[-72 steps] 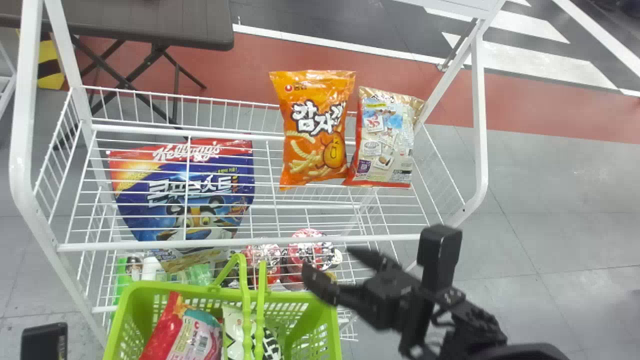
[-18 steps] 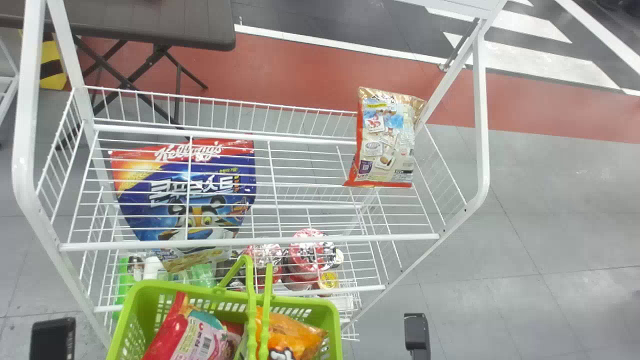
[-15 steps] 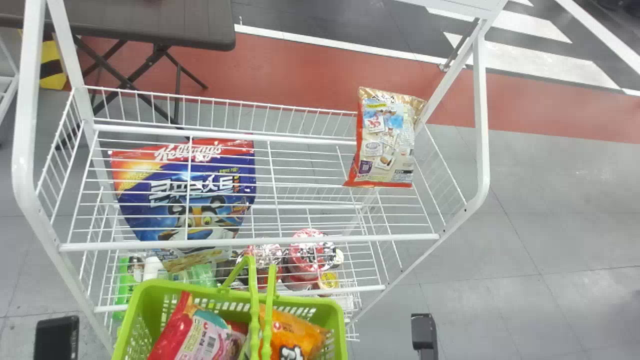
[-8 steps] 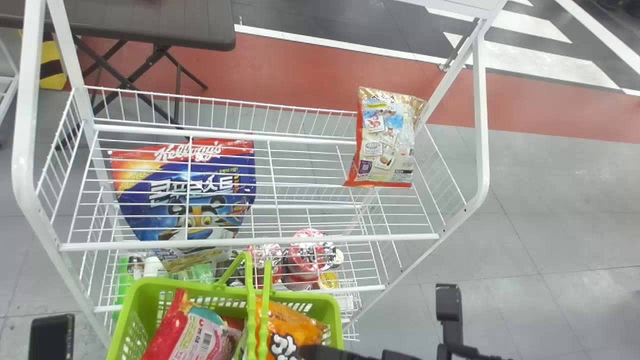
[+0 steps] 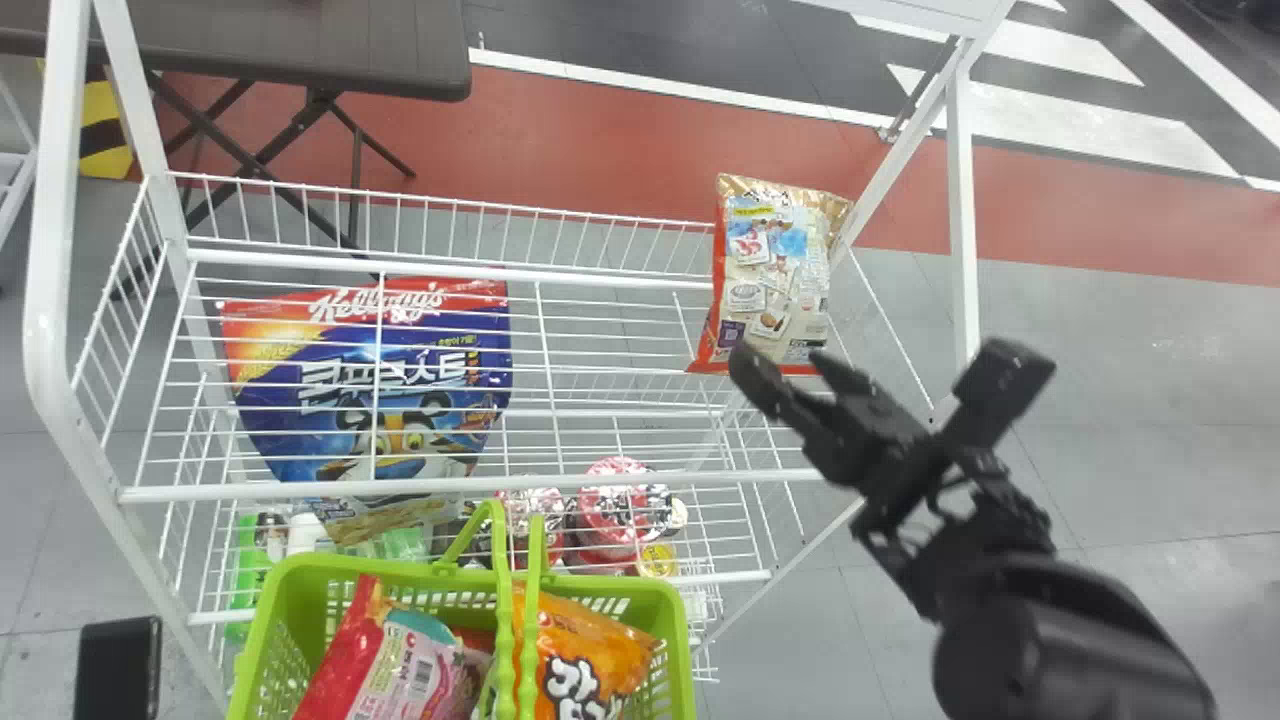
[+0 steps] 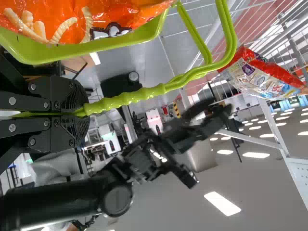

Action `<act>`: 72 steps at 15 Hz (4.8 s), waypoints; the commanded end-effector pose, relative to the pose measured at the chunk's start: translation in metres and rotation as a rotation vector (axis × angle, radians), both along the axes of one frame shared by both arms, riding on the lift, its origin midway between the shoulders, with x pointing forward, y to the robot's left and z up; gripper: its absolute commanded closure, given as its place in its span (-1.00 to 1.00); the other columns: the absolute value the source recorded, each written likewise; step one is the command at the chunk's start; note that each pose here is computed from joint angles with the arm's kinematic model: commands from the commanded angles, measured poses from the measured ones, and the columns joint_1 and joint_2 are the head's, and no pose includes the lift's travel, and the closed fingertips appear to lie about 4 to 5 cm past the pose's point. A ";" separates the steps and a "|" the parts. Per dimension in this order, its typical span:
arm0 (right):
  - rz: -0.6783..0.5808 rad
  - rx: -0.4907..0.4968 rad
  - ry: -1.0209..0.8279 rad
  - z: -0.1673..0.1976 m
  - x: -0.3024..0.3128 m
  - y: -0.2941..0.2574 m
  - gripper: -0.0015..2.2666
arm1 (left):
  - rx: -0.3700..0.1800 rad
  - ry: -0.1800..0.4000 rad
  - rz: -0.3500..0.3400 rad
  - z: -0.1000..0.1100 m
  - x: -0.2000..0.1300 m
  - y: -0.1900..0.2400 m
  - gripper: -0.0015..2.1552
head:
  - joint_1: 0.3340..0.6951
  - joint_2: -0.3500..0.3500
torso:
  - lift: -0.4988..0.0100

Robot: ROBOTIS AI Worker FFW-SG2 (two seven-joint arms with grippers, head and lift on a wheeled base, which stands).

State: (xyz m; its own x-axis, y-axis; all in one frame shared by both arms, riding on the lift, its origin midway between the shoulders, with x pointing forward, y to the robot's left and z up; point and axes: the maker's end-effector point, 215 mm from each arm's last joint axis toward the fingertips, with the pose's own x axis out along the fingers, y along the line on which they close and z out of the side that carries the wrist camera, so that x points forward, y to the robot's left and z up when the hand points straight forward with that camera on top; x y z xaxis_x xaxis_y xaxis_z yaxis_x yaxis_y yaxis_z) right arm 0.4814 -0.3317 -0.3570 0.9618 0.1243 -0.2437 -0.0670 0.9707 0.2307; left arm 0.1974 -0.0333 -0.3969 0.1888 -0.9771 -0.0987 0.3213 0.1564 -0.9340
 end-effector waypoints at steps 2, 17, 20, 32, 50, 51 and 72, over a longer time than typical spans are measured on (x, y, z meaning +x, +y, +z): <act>-0.075 -0.086 -0.011 0.011 0.073 -0.030 -0.92 | 0.000 0.004 0.000 -0.002 0.000 0.003 0.02 | 1.00 -1.00 | 0.96; -0.027 -0.055 0.120 0.008 0.053 -0.022 0.97 | -0.009 -0.003 -0.009 0.000 0.008 0.009 0.00 | 1.00 -1.00 | 0.96; 0.008 0.009 0.207 0.017 -0.006 -0.004 0.98 | -0.010 -0.004 -0.009 0.001 0.008 0.009 0.00 | 1.00 -1.00 | 0.96; 0.024 0.044 0.163 0.046 -0.022 -0.026 -1.00 | -0.009 -0.005 -0.034 0.001 -0.001 -0.005 0.00 | 1.00 -1.00 | 0.96; -0.137 0.159 -0.075 0.001 -0.157 -0.175 -0.92 | -0.052 -0.001 0.068 0.023 0.017 0.058 0.00 | 1.00 -1.00 | 0.96; -0.198 0.137 -0.096 -0.010 -0.170 -0.201 -0.92 | -0.055 0.004 0.071 0.023 0.017 0.060 0.00 | 1.00 -1.00 | 0.96; -0.302 0.012 0.199 -0.314 -0.194 0.000 -0.91 | -0.117 0.097 0.045 0.047 -0.010 0.067 0.00 | 1.00 -1.00 | 0.96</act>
State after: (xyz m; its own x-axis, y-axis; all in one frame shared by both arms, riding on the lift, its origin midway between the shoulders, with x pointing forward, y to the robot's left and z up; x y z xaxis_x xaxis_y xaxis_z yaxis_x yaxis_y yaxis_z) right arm 0.2846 -0.3515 -0.6729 0.8754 -0.1881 -0.4453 0.3183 0.9176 0.2381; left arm 0.1855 0.0314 -0.3504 0.2270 -0.9739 -0.0048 0.2278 0.0579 -0.9720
